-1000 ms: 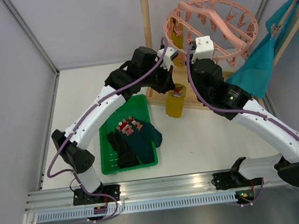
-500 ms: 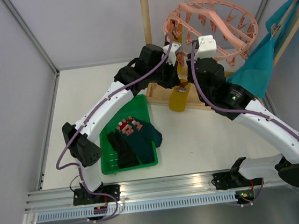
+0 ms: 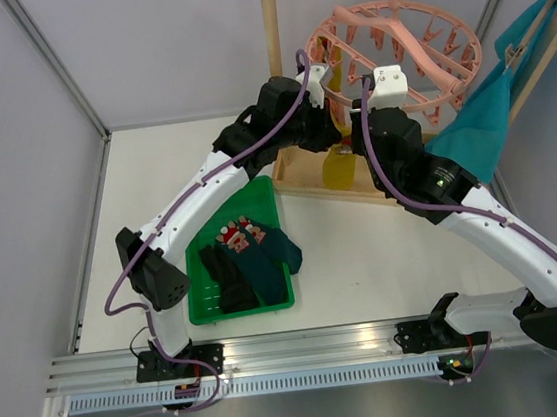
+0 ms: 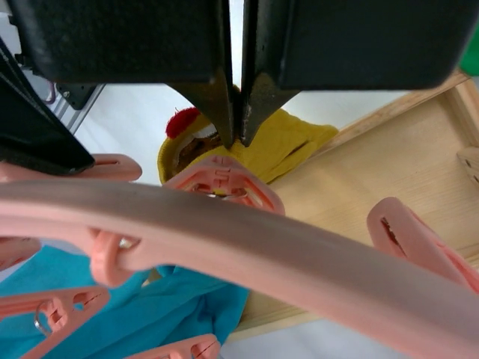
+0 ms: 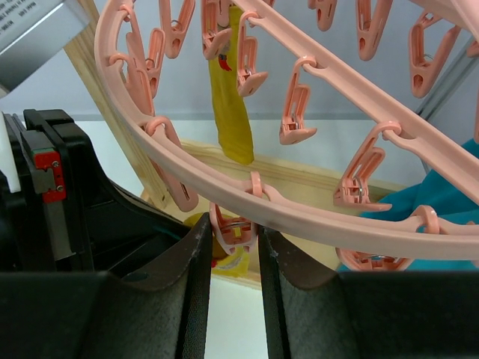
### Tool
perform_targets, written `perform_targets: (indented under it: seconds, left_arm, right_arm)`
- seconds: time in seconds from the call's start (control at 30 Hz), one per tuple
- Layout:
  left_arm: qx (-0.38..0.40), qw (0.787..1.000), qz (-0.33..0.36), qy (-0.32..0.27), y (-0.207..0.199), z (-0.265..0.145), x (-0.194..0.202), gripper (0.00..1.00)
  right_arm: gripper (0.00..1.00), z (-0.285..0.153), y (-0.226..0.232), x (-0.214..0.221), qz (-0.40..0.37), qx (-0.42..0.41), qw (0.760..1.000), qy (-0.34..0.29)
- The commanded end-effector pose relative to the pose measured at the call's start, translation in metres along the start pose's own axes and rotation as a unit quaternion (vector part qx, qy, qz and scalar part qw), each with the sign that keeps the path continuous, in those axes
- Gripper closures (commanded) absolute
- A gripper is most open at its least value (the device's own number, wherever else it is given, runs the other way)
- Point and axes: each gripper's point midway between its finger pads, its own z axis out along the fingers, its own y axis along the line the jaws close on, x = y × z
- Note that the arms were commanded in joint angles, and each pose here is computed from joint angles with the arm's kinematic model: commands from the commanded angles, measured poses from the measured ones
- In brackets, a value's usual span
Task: Clip the socks to the hanger
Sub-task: Clamp the sock onto the hanger.
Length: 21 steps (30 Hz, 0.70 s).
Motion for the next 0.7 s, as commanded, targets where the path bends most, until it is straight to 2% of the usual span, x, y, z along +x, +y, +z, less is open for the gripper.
perform_targets:
  seconds: [0.0, 0.67]
  left_arm:
    - [0.007, 0.999, -0.028, -0.036, -0.005, 0.005, -0.017, 0.98]
    - [0.035, 0.998, -0.033, -0.051, -0.018, -0.002, -0.028, 0.98]
  right_arm:
    - [1.00, -0.008, -0.005, -0.023, 0.028, -0.002, 0.999, -0.022]
    - [1.00, -0.004, -0.003, -0.016, 0.027, 0.001, 0.999, -0.019]
